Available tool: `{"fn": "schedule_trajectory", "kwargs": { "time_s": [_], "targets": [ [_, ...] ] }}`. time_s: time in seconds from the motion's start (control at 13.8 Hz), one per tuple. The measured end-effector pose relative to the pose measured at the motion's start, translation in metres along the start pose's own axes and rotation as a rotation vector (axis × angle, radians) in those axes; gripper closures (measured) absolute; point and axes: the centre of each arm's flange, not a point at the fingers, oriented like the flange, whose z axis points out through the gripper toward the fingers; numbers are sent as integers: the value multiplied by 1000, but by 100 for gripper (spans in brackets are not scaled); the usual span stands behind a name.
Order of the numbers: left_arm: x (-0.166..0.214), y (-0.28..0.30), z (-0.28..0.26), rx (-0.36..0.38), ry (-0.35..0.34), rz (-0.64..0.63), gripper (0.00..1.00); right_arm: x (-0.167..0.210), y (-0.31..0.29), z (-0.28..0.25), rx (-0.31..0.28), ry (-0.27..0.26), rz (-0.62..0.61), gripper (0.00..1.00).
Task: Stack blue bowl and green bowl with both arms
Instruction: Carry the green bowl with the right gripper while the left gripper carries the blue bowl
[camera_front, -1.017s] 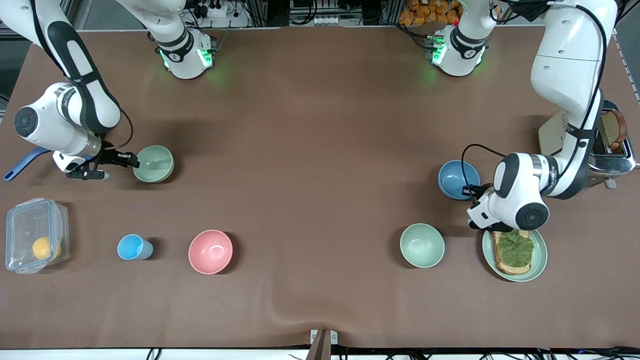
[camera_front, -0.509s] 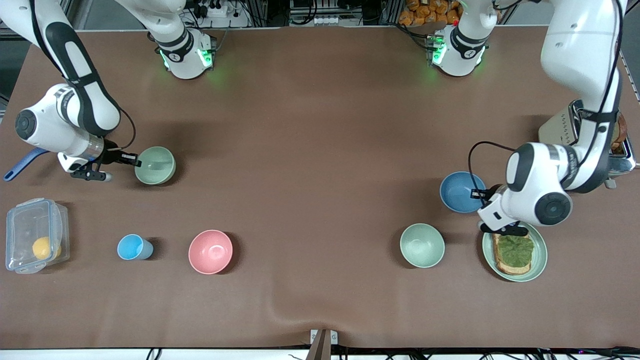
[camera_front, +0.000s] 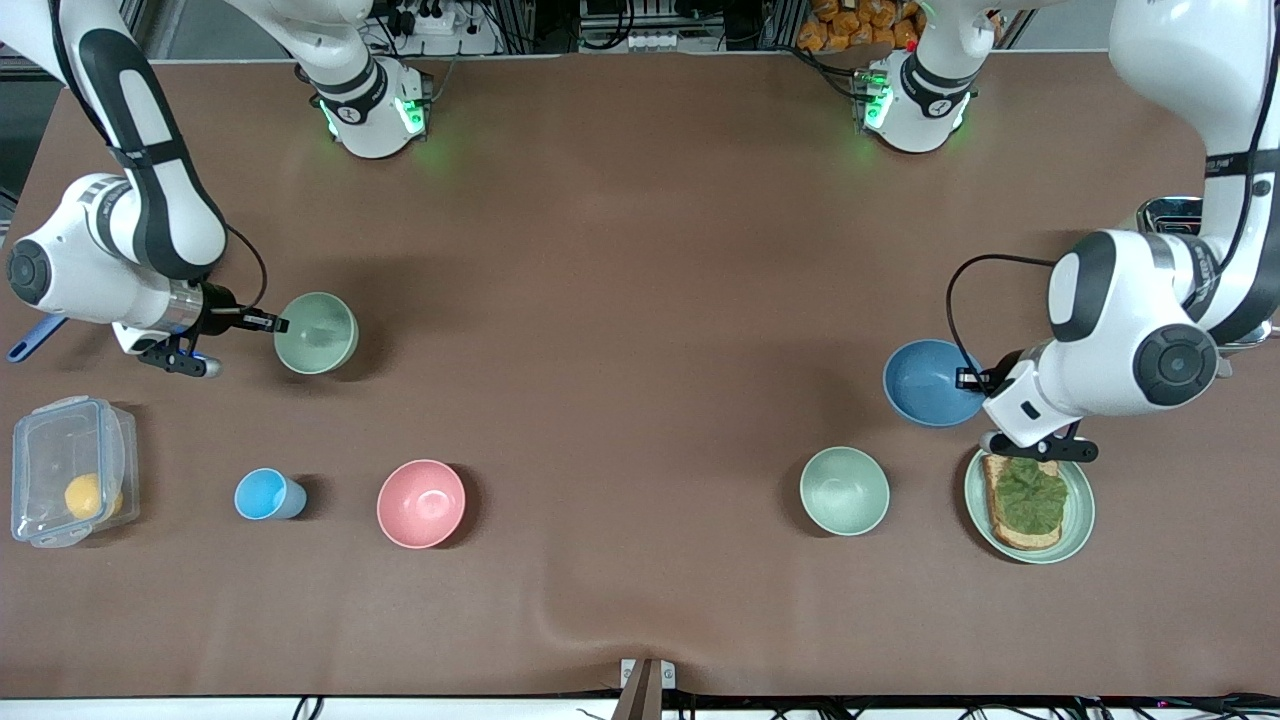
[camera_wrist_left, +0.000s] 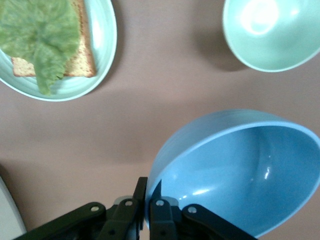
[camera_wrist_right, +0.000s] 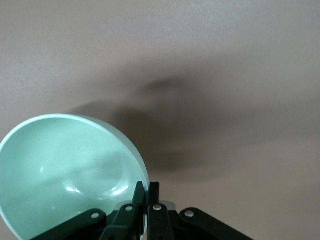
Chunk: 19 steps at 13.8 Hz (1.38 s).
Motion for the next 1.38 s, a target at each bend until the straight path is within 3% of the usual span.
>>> {"fn": "schedule_trajectory", "kwargs": {
  "time_s": [0.22,0.51,0.94,1.16,1.38],
  "targets": [
    [-9,38,-7,-9,-10,-43,94,-12,-60,-10,-18,6,99,96],
    [-17,79,-13,-25,-7,-97,94,-35,-138,-23,26,1,211,96],
    [-25,116,-22,-47,1,-114,94,-75,-252,-29,27,37,355,96],
    [-32,126,-19,-58,-37,-111,94,-85,-276,-30,94,20,415,96],
    [-35,126,-14,-63,-69,-116,94,-112,-323,-16,126,49,476,96]
  ]
}}
